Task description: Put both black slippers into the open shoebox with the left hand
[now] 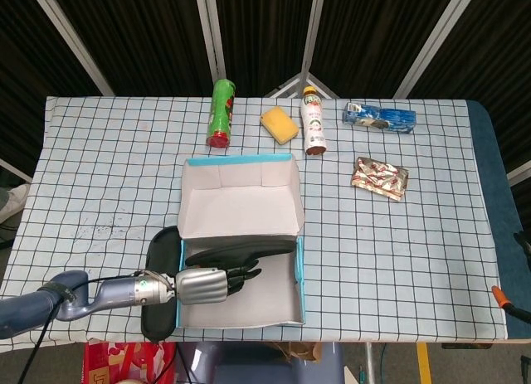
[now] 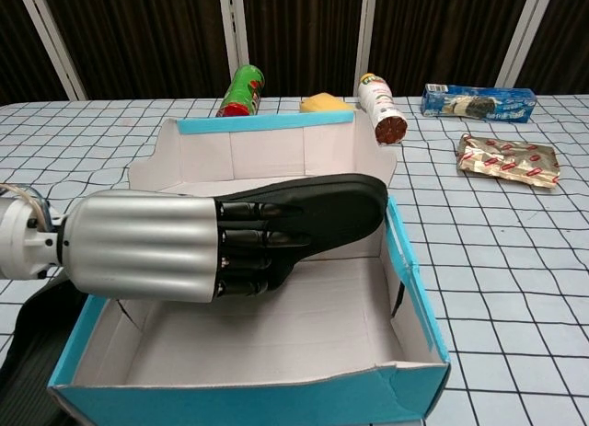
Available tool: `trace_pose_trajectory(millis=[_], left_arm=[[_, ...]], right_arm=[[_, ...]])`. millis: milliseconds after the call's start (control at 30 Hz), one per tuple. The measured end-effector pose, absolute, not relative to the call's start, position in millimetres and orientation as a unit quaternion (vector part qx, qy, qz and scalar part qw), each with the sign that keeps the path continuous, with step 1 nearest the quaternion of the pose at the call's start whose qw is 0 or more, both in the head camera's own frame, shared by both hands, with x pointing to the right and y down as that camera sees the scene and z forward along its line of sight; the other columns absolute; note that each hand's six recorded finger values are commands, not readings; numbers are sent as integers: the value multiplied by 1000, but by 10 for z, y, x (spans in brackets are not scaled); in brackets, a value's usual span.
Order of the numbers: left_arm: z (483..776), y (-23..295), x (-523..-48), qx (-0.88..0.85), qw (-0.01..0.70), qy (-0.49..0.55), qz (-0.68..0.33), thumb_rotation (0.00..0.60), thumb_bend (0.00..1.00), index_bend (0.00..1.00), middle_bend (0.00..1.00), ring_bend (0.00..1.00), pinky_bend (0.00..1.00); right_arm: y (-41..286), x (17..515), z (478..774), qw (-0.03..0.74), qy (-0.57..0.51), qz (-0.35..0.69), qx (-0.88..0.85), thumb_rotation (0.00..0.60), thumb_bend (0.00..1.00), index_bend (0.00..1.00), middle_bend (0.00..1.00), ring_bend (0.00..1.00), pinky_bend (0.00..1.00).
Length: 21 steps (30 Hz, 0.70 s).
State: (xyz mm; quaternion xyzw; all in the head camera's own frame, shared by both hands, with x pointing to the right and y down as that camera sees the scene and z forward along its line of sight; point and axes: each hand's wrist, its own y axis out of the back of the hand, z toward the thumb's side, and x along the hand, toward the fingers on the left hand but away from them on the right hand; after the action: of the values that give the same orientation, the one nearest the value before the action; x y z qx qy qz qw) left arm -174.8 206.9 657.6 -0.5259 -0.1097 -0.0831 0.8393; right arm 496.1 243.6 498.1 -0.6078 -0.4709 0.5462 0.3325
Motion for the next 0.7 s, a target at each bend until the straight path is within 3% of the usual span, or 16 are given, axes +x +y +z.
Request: trace_pose_trajectory(millis=[700], left_arm=[[6692,2145,-1753,-574,803,-129,-99,600,436,522,462,11,12]], right_arm=[[2433,4972,4992,332,-470,552,-603,600,308,93,98,133,36]])
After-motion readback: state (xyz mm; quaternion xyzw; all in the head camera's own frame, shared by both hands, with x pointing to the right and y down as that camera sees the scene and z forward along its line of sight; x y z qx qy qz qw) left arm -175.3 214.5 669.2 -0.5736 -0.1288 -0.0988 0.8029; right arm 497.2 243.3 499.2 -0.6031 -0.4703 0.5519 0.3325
